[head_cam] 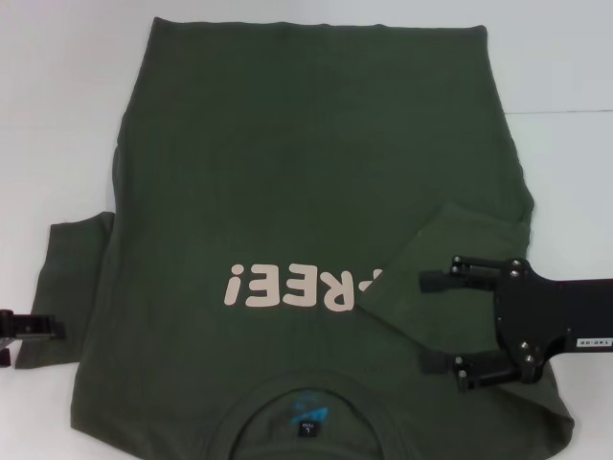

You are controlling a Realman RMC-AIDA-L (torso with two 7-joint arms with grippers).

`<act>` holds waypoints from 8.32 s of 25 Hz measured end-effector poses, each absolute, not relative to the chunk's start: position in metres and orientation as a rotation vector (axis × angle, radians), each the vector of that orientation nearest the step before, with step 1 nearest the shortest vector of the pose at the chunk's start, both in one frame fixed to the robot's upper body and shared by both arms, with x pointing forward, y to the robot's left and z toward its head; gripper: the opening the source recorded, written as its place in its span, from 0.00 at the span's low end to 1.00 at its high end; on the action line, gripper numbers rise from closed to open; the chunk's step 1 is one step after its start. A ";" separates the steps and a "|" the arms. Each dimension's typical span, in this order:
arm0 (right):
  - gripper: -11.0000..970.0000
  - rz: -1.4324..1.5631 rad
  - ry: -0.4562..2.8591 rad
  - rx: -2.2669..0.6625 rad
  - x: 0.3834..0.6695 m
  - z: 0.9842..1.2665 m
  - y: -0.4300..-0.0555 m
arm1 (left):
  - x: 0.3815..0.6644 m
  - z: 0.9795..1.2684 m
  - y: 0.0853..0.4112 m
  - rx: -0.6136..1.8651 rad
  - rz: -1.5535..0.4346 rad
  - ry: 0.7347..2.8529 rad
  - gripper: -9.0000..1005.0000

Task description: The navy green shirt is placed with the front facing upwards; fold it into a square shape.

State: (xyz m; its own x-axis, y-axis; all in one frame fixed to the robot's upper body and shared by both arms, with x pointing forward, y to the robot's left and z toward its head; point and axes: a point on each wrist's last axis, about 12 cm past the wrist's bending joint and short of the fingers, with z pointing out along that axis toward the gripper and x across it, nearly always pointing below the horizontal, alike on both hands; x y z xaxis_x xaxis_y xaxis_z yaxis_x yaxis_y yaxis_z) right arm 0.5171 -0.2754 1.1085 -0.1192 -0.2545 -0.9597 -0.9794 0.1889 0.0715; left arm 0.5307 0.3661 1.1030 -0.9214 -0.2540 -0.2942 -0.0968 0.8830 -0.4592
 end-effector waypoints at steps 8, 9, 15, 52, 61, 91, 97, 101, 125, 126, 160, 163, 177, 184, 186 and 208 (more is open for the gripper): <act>0.96 1.004 1.551 -1.221 0.519 1.110 -0.274 | 0.532 1.101 0.366 -0.254 -0.629 2.703 0.93; 0.96 1.004 1.550 -1.221 0.519 1.110 -0.274 | 0.532 1.100 0.365 -0.255 -0.630 2.704 0.93; 0.96 1.003 1.554 -1.219 0.519 1.110 -0.274 | 0.532 1.100 0.366 -0.255 -0.616 2.714 0.93; 0.95 0.993 1.568 -1.213 0.523 1.110 -0.273 | 0.538 1.099 0.358 -0.228 -0.647 2.732 0.93; 0.95 0.987 1.574 -1.211 0.523 1.110 -0.273 | 0.546 1.098 0.350 -0.201 -0.676 2.734 0.93; 0.94 1.001 1.591 -1.194 0.520 1.108 -0.275 | 0.563 1.095 0.335 -0.160 -0.684 2.729 0.79; 0.94 1.005 1.591 -1.191 0.519 1.108 -0.276 | 0.565 1.096 0.334 -0.156 -0.676 2.726 0.55; 0.94 1.008 1.594 -1.186 0.519 1.108 -0.277 | 0.566 1.096 0.333 -0.148 -0.669 2.729 0.40; 0.94 1.013 1.587 -1.190 0.521 1.109 -0.274 | 0.571 1.101 0.326 -0.016 -0.591 2.733 0.07; 0.94 1.013 1.586 -1.190 0.521 1.110 -0.274 | 0.571 1.101 0.326 -0.015 -0.590 2.733 0.06; 0.94 0.979 1.588 -1.187 0.529 1.112 -0.271 | 0.565 1.113 0.374 -0.139 -0.311 2.655 0.10; 0.94 0.982 1.589 -1.187 0.529 1.111 -0.271 | 0.566 1.114 0.378 -0.153 -0.295 2.640 0.10; 0.94 0.987 1.592 -1.176 0.529 1.110 -0.271 | 0.569 1.115 0.389 -0.202 -0.219 2.574 0.12; 0.94 0.986 1.595 -1.173 0.529 1.110 -0.271 | 0.568 1.115 0.382 -0.168 -0.250 2.601 0.13; 0.94 0.986 1.595 -1.173 0.529 1.110 -0.271 | 0.569 1.116 0.380 -0.157 -0.266 2.611 0.13; 0.94 1.000 1.598 -1.173 0.529 1.107 -0.268 | 0.565 1.116 0.387 -0.194 -0.266 2.607 0.68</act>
